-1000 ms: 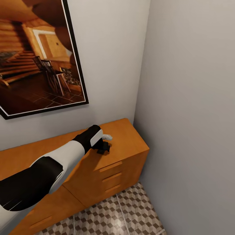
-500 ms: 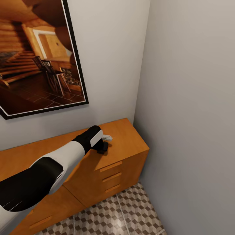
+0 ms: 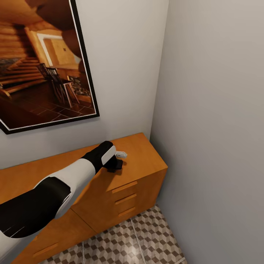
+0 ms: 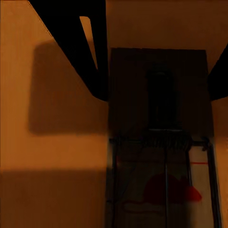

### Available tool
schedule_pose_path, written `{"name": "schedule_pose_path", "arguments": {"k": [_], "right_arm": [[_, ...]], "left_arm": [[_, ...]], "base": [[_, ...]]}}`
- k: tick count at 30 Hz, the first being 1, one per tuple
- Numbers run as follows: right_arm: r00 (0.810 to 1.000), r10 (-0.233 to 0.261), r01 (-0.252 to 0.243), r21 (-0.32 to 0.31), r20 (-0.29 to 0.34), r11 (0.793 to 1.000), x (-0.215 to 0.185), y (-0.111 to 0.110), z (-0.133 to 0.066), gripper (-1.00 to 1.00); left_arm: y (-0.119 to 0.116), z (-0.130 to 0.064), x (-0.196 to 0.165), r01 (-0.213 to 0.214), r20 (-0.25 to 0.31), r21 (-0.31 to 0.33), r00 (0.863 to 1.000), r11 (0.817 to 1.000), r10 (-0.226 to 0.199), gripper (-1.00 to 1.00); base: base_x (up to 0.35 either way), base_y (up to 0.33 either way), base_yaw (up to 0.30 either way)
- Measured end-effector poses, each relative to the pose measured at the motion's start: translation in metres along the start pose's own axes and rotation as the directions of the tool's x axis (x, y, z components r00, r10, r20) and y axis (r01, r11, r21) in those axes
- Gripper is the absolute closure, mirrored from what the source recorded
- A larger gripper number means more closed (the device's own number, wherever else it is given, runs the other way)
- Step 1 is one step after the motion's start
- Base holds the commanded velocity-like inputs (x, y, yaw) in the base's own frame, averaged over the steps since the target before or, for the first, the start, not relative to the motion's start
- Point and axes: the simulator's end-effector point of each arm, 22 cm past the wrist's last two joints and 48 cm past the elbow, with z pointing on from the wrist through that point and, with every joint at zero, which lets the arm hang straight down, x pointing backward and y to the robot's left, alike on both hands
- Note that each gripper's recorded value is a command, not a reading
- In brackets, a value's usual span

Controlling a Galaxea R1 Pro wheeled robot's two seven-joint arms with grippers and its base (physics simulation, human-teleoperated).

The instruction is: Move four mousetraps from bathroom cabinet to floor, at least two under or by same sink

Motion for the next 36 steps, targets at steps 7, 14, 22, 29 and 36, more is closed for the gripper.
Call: {"name": "schedule_pose_path", "arguments": {"k": [7,14,22,29,36], "right_arm": [[1.000,0.000,0.000,-0.002,0.002,1.000,-0.001,0.000,0.000,1.00],[1.000,0.002,-0.002,-0.001,0.012,1.000,-0.004,0.001,0.002,1.00],[1.000,0.005,-0.005,0.000,0.025,1.000,-0.008,0.001,0.003,1.00],[0.999,0.008,-0.008,0.001,0.036,1.000,-0.012,0.001,0.005,1.00],[0.999,0.010,-0.010,0.001,0.047,1.000,-0.016,0.001,0.006,1.00]], "left_arm": [[0.006,0.001,0.002,-0.011,-0.005,-0.023,1.000,1.000,0.011,1.00],[0.008,-0.004,0.002,-0.015,-0.002,-0.034,1.000,0.999,0.015,1.00],[0.008,-0.013,-0.001,-0.015,0.011,-0.036,1.000,0.999,0.016,1.00],[0.008,-0.020,-0.004,-0.016,0.022,-0.038,1.000,0.999,0.017,1.00],[0.008,-0.027,-0.006,-0.016,0.033,-0.040,0.999,0.999,0.018,1.00]], "base": [[0.000,0.000,0.000],[0.000,0.000,0.000],[0.000,0.000,0.000],[0.000,0.000,0.000],[0.000,0.000,0.000]]}}
